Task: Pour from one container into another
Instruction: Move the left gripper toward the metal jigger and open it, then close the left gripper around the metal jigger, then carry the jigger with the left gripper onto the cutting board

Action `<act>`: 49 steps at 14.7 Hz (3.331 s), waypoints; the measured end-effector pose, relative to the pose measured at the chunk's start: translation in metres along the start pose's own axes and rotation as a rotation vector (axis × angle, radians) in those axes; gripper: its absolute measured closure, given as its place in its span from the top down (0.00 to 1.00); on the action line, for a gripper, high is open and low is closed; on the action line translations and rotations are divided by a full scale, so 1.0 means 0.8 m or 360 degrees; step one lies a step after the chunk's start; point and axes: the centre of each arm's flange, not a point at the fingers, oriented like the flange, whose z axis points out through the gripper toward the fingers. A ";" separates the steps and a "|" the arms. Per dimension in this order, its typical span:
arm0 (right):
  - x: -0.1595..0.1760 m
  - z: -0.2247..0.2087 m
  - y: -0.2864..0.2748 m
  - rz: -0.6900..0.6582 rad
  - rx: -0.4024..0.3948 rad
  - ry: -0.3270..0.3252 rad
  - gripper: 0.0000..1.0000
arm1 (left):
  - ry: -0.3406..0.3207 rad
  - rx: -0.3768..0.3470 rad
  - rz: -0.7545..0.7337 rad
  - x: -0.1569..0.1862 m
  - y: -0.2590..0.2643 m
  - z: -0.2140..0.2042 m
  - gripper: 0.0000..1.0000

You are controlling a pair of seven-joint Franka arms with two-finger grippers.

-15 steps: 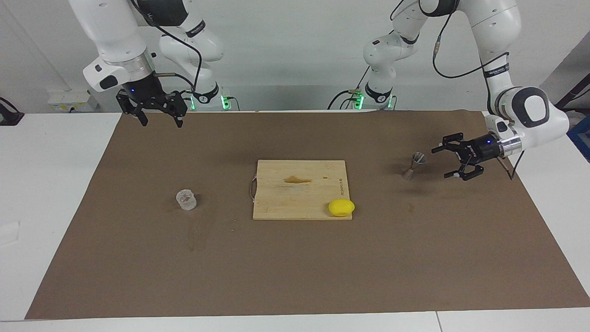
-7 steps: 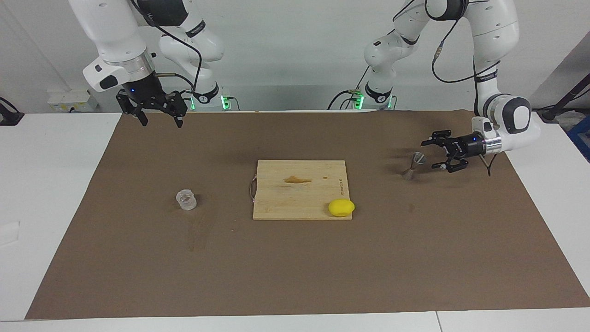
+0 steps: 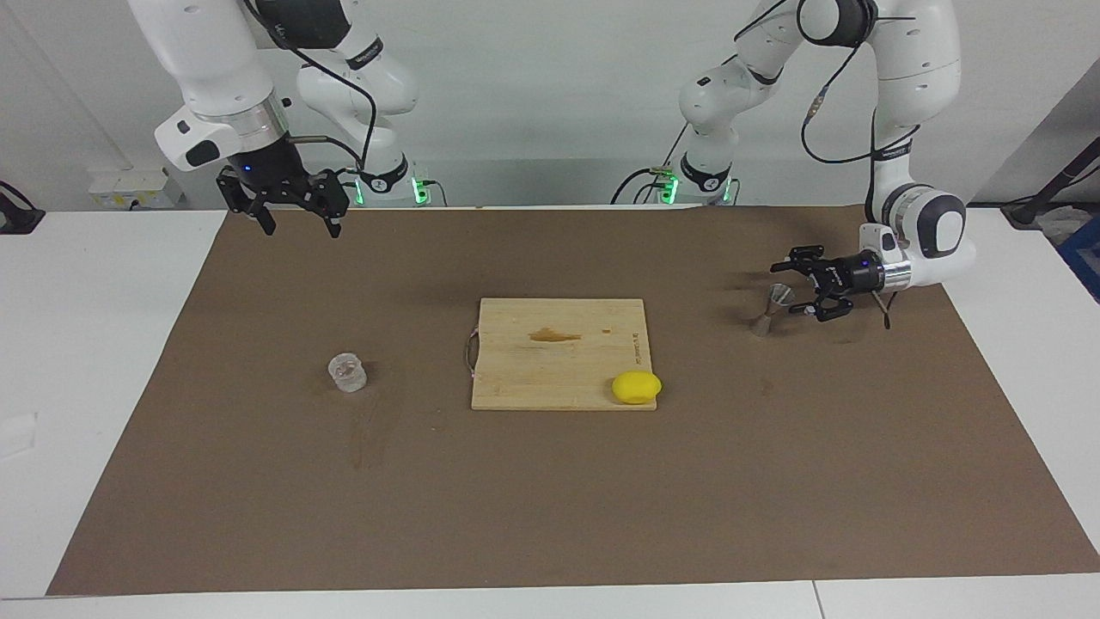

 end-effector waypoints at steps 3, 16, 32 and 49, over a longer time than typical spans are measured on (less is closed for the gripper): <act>0.000 0.000 0.000 0.0000 0.0000 0.0000 1.00 | 0.0017 0.0012 0.0011 0.001 -0.002 0.003 1.00; 0.000 0.000 0.000 0.0000 0.0000 0.0000 1.00 | 0.0017 0.0059 0.0071 0.002 -0.009 0.009 0.51; 0.000 0.000 0.000 0.0000 0.0000 0.0000 1.00 | 0.0088 -0.0283 -0.0073 0.090 -0.075 0.230 0.51; 0.000 0.000 0.000 0.0000 0.0000 0.0000 1.00 | 0.0249 0.0028 -0.0264 0.105 -0.012 0.541 0.51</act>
